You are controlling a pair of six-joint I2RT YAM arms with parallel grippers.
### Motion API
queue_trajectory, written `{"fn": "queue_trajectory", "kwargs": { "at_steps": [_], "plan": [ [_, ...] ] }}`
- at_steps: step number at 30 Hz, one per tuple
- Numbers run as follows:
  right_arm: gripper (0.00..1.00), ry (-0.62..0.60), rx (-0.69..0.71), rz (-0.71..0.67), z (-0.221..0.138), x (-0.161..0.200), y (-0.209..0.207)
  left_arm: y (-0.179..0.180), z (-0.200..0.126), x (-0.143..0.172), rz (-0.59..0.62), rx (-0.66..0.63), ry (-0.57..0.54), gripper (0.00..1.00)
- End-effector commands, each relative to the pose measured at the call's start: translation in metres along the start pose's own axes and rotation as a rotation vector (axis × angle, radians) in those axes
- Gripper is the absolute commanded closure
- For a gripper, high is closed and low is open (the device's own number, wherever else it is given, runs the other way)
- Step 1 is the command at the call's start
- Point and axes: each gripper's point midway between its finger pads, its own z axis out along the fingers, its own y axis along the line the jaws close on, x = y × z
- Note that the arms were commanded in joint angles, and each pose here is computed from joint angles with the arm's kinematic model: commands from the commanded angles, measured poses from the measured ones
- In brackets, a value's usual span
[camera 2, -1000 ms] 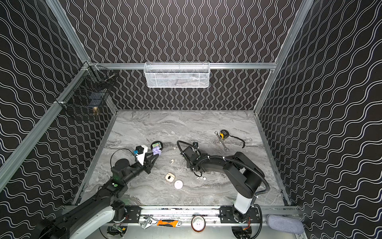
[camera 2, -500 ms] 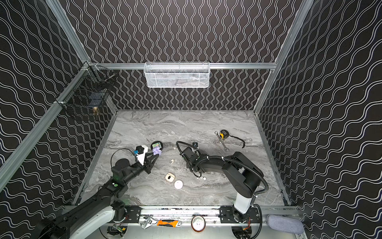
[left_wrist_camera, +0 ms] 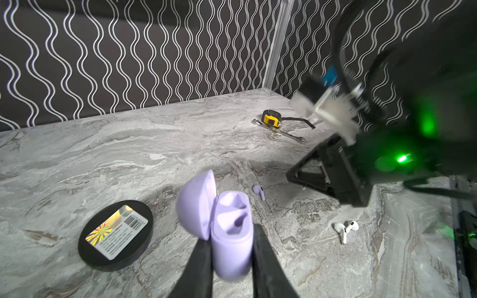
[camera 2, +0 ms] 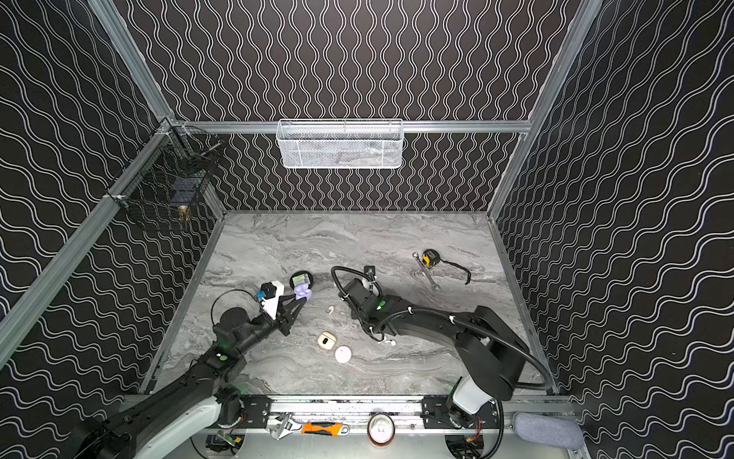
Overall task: Insert wireless bluetooth earbuds into charging case
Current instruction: Pick up the wireless bluetooth earbud from the center of the table, then insert the wireless bluetooth earbud into the charging case.
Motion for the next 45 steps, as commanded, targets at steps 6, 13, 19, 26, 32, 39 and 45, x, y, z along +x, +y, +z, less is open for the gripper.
{"fn": "queue_trajectory", "kwargs": {
  "at_steps": [6,13,19,26,32,39,45],
  "plan": [
    [0.85,-0.335,-0.166,0.018,-0.110,-0.069,0.059,-0.022,-0.007,-0.028,0.026,0.117,-0.150,1.00],
    [0.85,-0.525,-0.433,0.049,-0.174,-0.082,0.085,-0.042,-0.020,-0.041,0.062,0.221,-0.260,1.00],
    [0.85,-0.600,-0.601,0.010,-0.199,-0.072,0.102,-0.059,-0.030,-0.051,0.098,0.314,-0.324,1.00],
    [0.84,-0.662,-0.744,-0.025,-0.214,-0.061,0.116,-0.073,-0.037,-0.058,0.116,0.398,-0.377,1.00],
    [0.84,-0.699,-0.769,-0.044,-0.214,-0.057,0.118,-0.079,-0.042,-0.060,0.130,0.432,-0.402,1.00],
    [0.84,-0.735,-0.815,-0.058,-0.218,-0.052,0.119,-0.085,-0.047,-0.062,0.161,0.447,-0.416,1.00],
    [0.84,-0.744,-0.839,-0.080,-0.219,-0.050,0.127,-0.092,-0.050,-0.063,0.189,0.462,-0.419,1.00]
  ]
}}
